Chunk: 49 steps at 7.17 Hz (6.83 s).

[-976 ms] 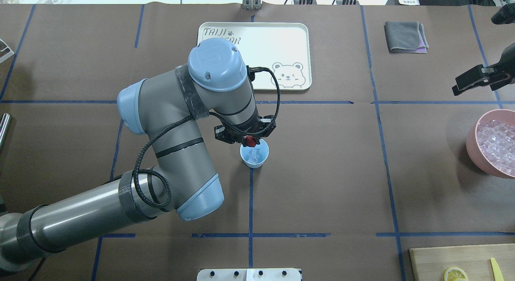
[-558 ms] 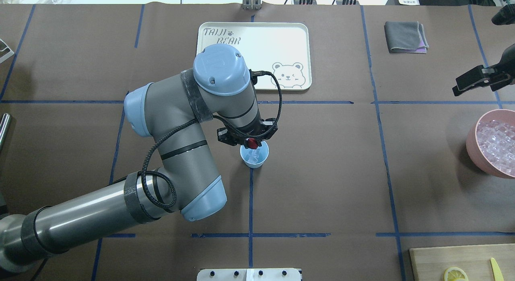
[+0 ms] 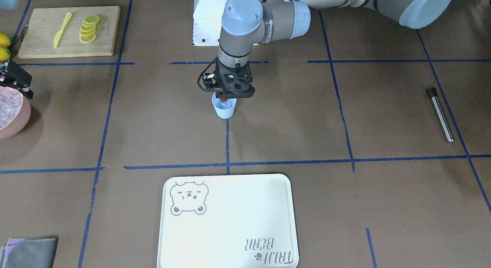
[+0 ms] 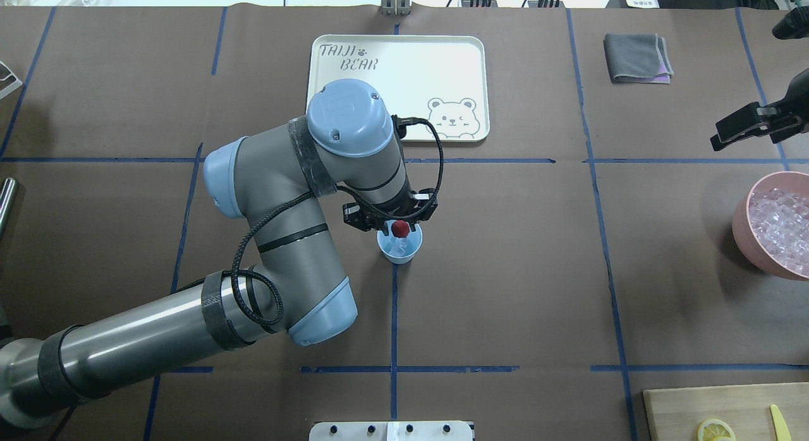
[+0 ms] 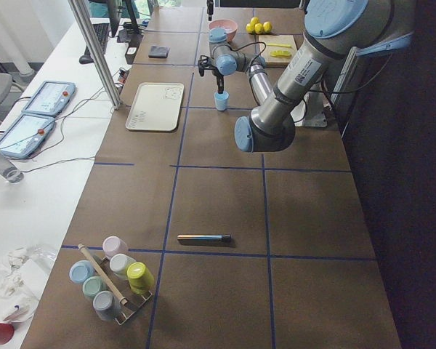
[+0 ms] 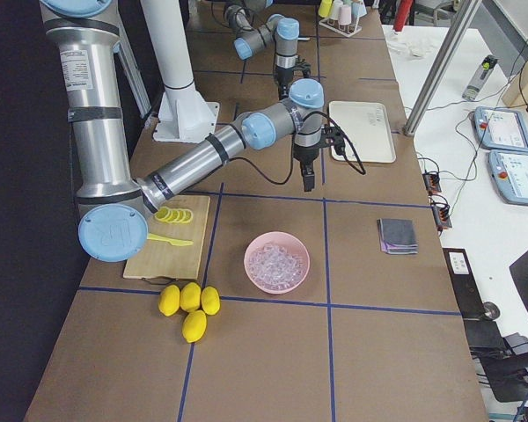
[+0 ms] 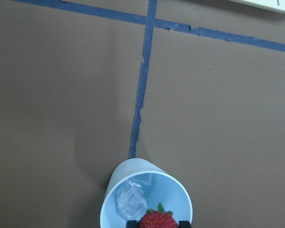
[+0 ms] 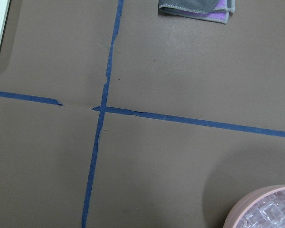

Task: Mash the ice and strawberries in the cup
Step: 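Open the left gripper to drop the strawberry into the cup, then withdraw the left gripper away from the cup, then move the left gripper over the steel muddler rod, then lower the left gripper and close it on the steel muddler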

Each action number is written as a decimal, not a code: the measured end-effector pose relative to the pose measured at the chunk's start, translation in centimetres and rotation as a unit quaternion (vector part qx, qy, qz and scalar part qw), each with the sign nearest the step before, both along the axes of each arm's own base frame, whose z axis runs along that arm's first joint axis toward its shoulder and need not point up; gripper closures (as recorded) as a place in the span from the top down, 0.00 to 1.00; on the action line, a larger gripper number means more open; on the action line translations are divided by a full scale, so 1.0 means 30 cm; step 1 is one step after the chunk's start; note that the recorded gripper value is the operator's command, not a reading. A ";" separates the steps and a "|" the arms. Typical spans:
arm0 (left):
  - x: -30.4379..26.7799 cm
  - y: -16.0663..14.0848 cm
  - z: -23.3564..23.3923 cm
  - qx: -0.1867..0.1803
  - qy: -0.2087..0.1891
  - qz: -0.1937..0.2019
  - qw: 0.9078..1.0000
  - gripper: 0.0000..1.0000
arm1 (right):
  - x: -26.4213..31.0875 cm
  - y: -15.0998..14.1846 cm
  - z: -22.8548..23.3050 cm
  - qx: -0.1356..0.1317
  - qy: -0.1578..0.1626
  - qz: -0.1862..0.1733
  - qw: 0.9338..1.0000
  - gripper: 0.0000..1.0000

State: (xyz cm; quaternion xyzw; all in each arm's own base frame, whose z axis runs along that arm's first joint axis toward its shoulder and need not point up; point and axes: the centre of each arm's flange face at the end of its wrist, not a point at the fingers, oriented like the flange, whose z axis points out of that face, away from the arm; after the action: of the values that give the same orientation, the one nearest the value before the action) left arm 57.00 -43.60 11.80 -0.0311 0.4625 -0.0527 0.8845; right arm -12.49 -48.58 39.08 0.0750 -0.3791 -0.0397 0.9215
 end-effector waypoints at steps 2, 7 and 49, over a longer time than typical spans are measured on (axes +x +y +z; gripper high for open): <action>-0.020 0.003 -0.011 0.007 0.002 -0.005 1.000 1.00 | 0.003 -0.001 0.000 0.000 0.000 0.001 1.000 0.99; -0.503 -0.137 0.259 0.071 -0.042 0.033 0.996 1.00 | 0.241 0.011 0.225 0.004 -0.006 -0.031 0.999 0.99; -1.417 -0.199 1.990 0.078 -0.091 -0.007 0.993 0.26 | 0.697 0.011 0.696 -0.026 -0.028 -0.008 0.999 0.99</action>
State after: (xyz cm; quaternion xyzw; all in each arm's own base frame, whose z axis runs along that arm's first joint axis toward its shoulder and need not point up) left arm 14.50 -49.58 71.50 0.0460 0.3830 -0.0259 0.9222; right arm 8.41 -48.25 59.95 0.0487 -0.4060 -0.0354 0.9119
